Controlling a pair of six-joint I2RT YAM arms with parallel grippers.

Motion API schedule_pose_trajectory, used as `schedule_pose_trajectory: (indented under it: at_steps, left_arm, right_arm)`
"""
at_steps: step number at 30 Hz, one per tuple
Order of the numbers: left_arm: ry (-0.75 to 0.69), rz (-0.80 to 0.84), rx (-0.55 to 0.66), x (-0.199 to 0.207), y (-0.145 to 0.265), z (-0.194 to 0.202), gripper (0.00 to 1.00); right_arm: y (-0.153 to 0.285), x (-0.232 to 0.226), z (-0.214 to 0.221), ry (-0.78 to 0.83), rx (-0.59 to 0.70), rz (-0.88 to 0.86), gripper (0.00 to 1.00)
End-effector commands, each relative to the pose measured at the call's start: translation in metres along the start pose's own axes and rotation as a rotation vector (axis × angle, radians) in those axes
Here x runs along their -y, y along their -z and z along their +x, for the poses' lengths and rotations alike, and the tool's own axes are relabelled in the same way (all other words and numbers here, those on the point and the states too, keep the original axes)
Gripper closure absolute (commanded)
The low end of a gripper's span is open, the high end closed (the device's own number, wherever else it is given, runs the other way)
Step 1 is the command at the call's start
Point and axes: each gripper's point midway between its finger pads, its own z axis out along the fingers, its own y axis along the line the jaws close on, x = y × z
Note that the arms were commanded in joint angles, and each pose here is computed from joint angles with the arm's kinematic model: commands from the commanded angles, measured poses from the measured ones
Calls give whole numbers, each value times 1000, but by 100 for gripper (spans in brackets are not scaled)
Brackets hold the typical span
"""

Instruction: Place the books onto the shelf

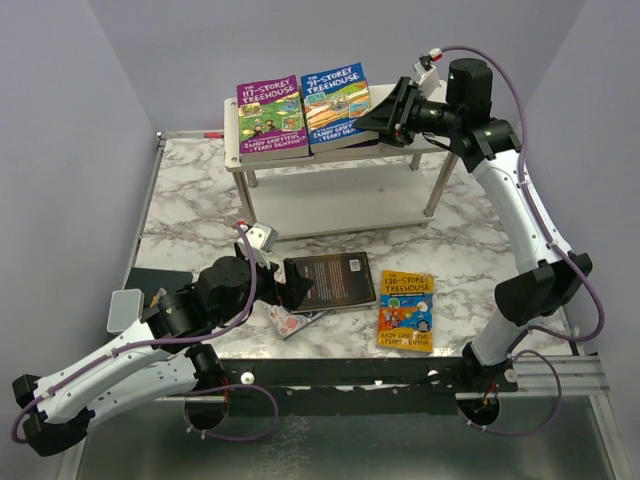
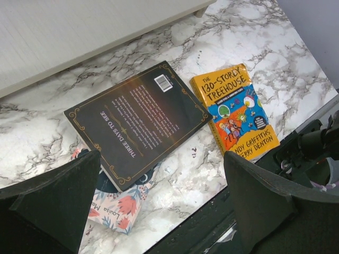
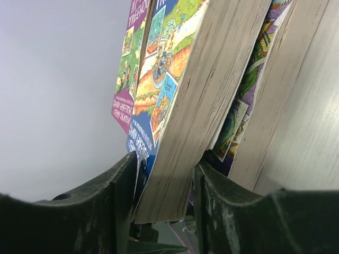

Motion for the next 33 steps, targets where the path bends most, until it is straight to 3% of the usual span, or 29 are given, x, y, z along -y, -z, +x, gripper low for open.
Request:
schedule_pose_trajectory:
  at_steps: [1,11,22,29,33]
  left_arm:
    - [-7,-10,0,-3,-3,2,1]
    - [-5,-13,2,-3,-3,2,1]
    - [-4,-13,1,-3,-3,3,1]
    - [1,-29,22,-5,-1,-5,1]
    - [13,-83,70,-7,5,-32,1]
  right_arm:
    - [13,-8,-9,67,72,24,50]
    - [22,-4,-15,94,120,98,41]
    - [58,-4,-35,220,281,252,38]
    - [76,-21,-29,302,303,224,37]
    - [86,-25,-17,343,314,193,37]
